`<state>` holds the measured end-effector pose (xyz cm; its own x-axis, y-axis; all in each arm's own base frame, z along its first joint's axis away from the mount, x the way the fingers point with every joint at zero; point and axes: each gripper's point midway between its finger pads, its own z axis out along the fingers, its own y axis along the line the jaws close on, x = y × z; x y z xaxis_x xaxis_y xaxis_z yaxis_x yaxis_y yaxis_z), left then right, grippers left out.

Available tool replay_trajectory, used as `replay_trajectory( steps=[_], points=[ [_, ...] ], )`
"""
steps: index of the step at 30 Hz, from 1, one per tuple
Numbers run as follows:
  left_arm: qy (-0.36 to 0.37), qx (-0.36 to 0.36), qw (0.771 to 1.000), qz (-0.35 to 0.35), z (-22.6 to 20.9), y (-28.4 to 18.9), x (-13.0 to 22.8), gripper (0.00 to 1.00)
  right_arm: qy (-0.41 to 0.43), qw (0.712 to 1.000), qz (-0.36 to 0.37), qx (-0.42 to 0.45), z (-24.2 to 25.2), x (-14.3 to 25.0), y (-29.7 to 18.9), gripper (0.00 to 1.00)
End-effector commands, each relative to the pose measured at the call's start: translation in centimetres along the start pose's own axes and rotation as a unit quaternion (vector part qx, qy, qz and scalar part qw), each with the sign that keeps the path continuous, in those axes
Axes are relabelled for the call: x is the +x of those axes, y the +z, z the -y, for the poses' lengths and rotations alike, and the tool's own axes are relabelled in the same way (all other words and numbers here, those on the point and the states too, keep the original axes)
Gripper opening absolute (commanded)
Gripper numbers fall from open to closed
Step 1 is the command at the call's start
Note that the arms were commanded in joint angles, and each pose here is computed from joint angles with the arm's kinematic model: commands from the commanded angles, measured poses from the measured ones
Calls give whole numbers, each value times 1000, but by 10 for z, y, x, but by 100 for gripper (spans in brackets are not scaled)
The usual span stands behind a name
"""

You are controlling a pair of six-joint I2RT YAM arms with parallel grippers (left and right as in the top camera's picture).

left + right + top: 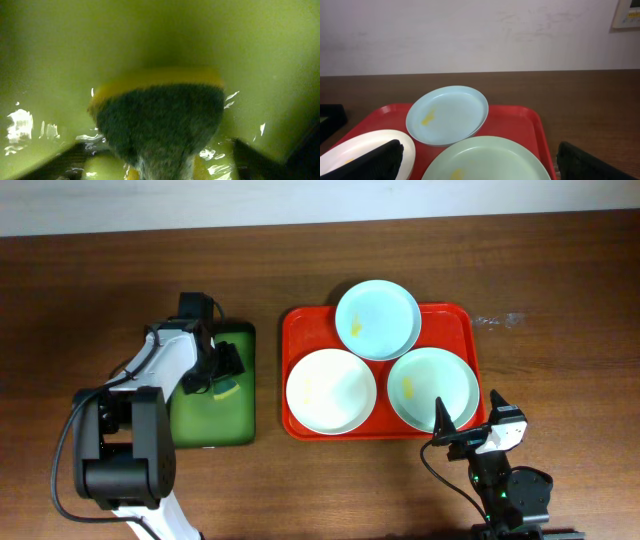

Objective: Clean dirty plates on tray and stack at the side
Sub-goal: 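Grasp the yellow-green sponge from the green tray with the left gripper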

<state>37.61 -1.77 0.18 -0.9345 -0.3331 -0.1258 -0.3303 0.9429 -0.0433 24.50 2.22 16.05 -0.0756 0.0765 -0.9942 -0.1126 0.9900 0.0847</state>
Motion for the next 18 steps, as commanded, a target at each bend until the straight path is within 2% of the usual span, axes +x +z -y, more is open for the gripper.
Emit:
replay_trajectory(
  steps=[1,2,4,5,6,7,11,12,13,15,16,18],
  points=[
    [-5,-8,998,-59,-6,5,27,90,2,1000,-1,6,3,3,0,98],
    [-5,-9,998,-61,-7,5,28,56,2,1000,-1,6,3,3,0,98],
    [-5,-9,998,-58,-7,5,27,5,2,1000,-1,6,3,3,0,98],
    [-5,-8,999,-53,-6,5,24,7,2,1000,-1,6,3,3,0,99],
    [-6,-5,999,-46,-6,6,20,75,2,1000,-1,6,3,3,0,99],
    [-6,-6,1000,-30,-5,6,13,99,2,1000,-1,6,3,3,0,98],
    [21,-37,998,41,-13,6,-19,99,2,1000,-1,6,3,3,0,98],
    [21,-37,998,42,-12,6,-20,91,2,1000,-1,6,3,3,0,98],
    [21,-37,998,42,-12,6,-20,73,2,1000,-1,6,3,3,0,99],
    [21,-36,998,45,-11,4,-22,14,2,1000,-1,6,3,3,0,98],
    [21,-35,998,48,-10,-1,-26,0,2,1000,-1,6,3,3,0,98],
    [21,-39,998,36,-7,-23,-33,0,2,1000,-1,6,3,3,0,99]
  ],
)
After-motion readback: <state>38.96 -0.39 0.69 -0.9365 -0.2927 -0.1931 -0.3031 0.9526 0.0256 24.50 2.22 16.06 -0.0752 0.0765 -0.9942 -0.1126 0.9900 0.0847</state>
